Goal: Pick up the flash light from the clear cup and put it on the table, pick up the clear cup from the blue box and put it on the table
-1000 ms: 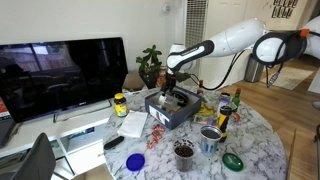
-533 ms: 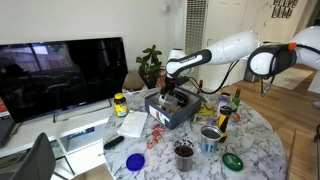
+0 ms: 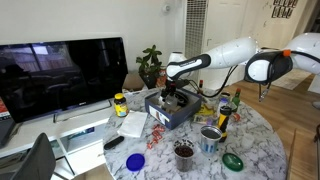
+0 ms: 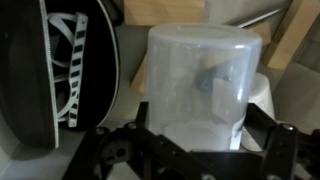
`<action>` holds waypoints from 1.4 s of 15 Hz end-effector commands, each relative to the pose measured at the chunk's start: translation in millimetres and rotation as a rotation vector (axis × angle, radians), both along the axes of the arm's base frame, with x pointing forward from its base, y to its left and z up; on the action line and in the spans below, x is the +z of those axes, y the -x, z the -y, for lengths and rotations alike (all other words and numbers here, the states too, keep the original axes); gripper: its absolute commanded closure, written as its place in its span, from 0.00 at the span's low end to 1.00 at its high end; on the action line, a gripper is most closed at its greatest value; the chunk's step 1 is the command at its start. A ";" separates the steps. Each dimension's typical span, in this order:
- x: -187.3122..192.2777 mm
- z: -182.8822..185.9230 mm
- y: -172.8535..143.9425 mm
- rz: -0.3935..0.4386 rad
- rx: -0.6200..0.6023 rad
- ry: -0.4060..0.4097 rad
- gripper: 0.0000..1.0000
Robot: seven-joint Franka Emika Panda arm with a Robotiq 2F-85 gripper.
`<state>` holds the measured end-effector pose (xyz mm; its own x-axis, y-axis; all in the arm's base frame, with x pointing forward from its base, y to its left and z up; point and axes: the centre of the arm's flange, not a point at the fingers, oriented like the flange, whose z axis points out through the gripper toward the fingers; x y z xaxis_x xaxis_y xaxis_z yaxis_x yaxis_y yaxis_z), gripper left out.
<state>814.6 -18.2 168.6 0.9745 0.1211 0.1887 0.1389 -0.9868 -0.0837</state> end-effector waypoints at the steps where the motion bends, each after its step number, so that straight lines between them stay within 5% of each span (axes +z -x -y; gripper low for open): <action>1: -1.9 10.4 -13.0 -0.027 -0.008 -0.043 0.38; 10: 70.4 33.7 42.6 0.043 0.069 -0.170 0.64; 21: 121.3 47.2 104.7 0.098 0.377 -0.320 0.70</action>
<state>784.4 -62.3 286.3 0.8787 0.3322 0.3428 0.4361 -0.8507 -0.2934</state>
